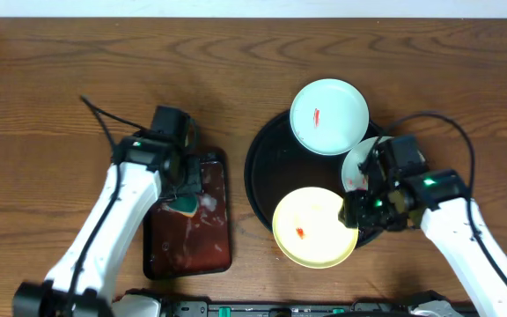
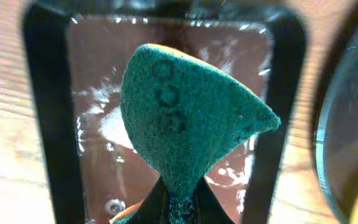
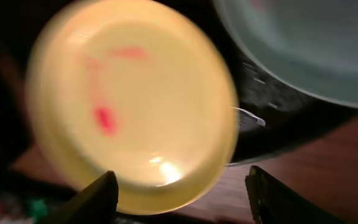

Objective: Clean dirty plates on tray and stack at the side
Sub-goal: 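Grip the yellow plate rim with the right gripper and tilt it up, then scrub the yellow plate with the sponge held in the left gripper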

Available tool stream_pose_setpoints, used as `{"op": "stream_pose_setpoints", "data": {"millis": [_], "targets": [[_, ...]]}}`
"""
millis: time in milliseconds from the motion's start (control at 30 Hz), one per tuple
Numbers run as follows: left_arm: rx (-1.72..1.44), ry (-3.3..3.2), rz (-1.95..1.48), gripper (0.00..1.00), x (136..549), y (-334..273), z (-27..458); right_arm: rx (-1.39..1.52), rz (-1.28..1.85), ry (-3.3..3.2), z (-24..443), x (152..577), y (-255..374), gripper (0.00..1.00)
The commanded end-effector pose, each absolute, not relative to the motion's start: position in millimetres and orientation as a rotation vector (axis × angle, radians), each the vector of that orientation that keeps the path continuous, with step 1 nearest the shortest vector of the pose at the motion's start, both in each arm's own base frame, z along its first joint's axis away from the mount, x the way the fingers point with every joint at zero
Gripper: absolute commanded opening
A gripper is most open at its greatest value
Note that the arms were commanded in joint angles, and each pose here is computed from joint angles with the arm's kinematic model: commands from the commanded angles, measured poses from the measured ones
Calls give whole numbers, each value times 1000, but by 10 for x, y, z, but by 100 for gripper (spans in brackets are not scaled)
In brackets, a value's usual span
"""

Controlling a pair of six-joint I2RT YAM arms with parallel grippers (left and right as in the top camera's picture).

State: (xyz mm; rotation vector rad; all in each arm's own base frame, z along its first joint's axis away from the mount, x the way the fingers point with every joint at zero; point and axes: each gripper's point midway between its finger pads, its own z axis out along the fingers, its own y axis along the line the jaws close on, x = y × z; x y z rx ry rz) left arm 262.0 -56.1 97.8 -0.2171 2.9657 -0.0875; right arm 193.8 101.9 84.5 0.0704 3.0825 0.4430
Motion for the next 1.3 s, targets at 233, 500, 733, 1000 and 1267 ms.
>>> {"op": "stream_pose_setpoints", "data": {"millis": [233,500,733,1000,1267], "targets": [[-205,2823,-150,8,2569,-561,1453,166,505,3155,177,1826,1105,38],[-200,2834,-180,7,2527,-594,1461,173,504,3000,118,2219,1152,1],[-175,2844,-334,8,2507,-780,1484,156,441,2852,177,2572,1119,1],[-87,2802,-497,7,2558,-1075,1560,176,335,2871,69,2583,1004,1],[88,2774,-561,8,2668,-1592,1449,138,374,2940,-45,2458,1106,1]]}}
